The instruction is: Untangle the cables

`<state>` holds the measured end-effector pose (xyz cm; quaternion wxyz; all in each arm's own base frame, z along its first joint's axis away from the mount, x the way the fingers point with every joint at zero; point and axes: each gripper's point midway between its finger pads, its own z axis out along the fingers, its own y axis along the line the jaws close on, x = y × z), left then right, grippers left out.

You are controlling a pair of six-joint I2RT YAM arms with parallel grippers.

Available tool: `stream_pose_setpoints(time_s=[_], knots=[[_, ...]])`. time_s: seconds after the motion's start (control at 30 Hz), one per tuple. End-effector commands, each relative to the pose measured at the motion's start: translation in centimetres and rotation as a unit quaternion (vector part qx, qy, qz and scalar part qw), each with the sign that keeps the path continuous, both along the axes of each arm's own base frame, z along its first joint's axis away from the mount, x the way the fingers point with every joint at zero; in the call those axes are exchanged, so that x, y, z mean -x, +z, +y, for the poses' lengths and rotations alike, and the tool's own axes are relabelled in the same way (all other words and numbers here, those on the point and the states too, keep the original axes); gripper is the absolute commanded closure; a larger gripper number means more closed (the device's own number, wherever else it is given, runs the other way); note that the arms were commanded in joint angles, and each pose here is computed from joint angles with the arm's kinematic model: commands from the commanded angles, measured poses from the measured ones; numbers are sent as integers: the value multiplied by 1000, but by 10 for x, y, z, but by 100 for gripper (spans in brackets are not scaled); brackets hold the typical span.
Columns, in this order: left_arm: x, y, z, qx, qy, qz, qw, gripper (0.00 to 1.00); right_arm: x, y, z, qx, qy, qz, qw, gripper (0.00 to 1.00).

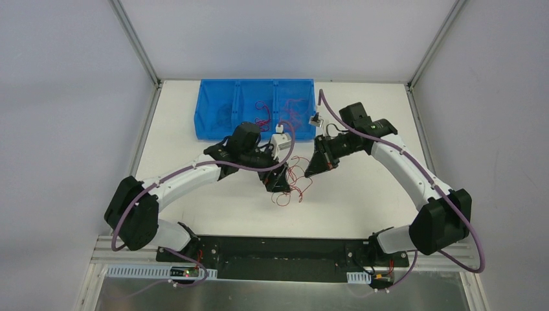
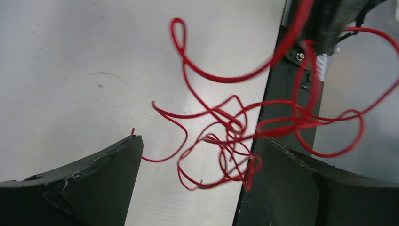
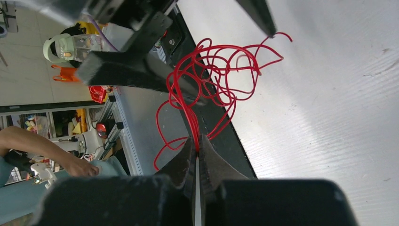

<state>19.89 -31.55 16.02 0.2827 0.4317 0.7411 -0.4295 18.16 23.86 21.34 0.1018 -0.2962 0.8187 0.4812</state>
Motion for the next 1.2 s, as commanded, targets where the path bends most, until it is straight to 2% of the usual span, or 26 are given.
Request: stream_pose_setpoints(time_s=[0.0, 0.03, 0.07, 0.13, 0.17, 0.27, 0.33, 0.43, 0.57, 0.8, 0.97, 1.1, 1.17], knots=[[-21, 4, -11, 8, 38, -16, 999, 8, 8, 27, 5, -41, 25, -18, 999, 100], [-20, 2, -11, 4, 40, -10, 999, 19, 8, 27, 5, -41, 25, -17, 999, 100], [-20, 2, -9, -3, 42, -7, 999, 38, 7, 26, 5, -39, 22, -14, 999, 100], [-21, 7, 0, -7, 51, -9, 999, 91, 2, 23, -1, -30, 6, -8, 999, 100], [-21, 16, 6, 2, 59, -10, 998, 100, -4, 20, -7, -25, -12, -3, 1000, 100], [-16, 28, 36, 19, 75, 7, 997, 100, -31, 0, -38, 1, -79, 9, 997, 100], [-19, 35, 61, 20, 100, 15, 995, 100, -46, -22, -64, 47, -112, 5, 993, 100], [-30, 52, 97, 32, 147, 16, 988, 100, -58, -49, -98, 105, -143, 17, 984, 100], [-39, 79, 132, 49, 187, 10, 981, 100, -64, -70, -130, 148, -173, 25, 973, 100], [-46, 112, 168, 58, 227, -22, 972, 100, -70, -91, -180, 199, -202, 23, 959, 100], [-62, 152, 186, 75, 253, -66, 962, 100, -65, -118, -216, 247, -217, 31, 944, 100], [-66, 160, 195, 61, 254, -88, 961, 100, -68, -132, -244, 269, -245, 31, 931, 100], [-65, 156, 195, 58, 251, -82, 963, 87, -68, -132, -250, 268, -253, 34, 929, 100]])
